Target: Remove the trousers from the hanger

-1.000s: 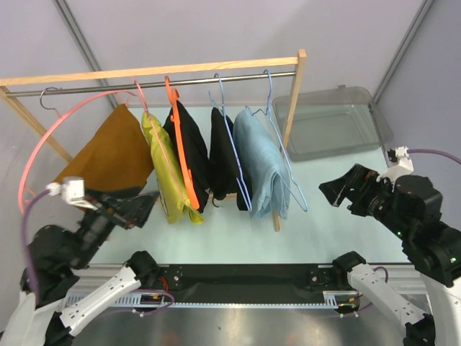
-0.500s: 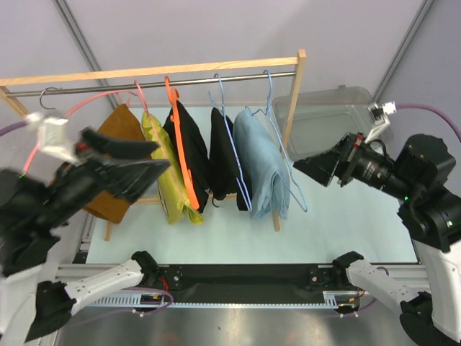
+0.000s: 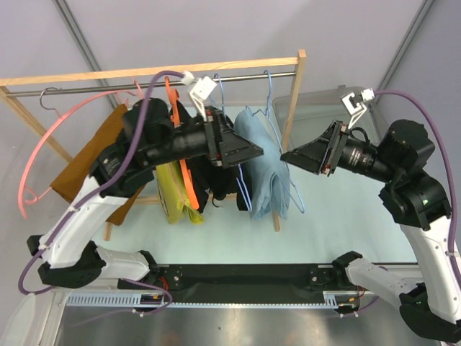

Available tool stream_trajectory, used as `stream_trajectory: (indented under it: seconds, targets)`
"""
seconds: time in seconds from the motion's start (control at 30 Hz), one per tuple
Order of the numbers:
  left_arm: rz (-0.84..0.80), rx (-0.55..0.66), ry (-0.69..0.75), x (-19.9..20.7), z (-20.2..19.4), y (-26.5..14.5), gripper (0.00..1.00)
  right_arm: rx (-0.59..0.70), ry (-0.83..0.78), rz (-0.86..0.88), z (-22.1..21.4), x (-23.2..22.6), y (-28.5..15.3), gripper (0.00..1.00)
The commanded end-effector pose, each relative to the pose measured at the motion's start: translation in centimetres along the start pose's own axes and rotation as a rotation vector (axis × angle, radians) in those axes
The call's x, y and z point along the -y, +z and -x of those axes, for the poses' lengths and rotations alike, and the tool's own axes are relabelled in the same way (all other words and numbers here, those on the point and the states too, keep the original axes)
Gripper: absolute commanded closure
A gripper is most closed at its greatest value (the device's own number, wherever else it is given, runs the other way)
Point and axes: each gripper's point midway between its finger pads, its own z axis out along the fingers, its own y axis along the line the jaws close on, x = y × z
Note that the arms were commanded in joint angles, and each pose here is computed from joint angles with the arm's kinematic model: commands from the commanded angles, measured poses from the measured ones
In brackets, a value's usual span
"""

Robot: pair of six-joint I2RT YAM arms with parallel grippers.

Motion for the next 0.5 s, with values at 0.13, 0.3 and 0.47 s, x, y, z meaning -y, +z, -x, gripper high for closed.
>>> stream_trajectory:
  seconds: [0.13, 0.3, 0.47]
  targets:
    - [0.11, 0.166, -0.042, -0.7, 2.7, 1.6, 0.52, -0.015, 0.003, 0.057, -1.9, -0.8, -0.2, 0.45]
    - [0.152, 0.187, -0.118, -2.5, 1.9, 3.0, 0.54, -0.023, 0.021, 0.054, -3.1, 0.0, 0.0, 0.56]
    - [0.142, 0.172, -0.154, -2.9, 1.5, 4.9, 0.56, -0.016, 0.026, 0.067, -3.8, 0.0, -0.3, 0.72]
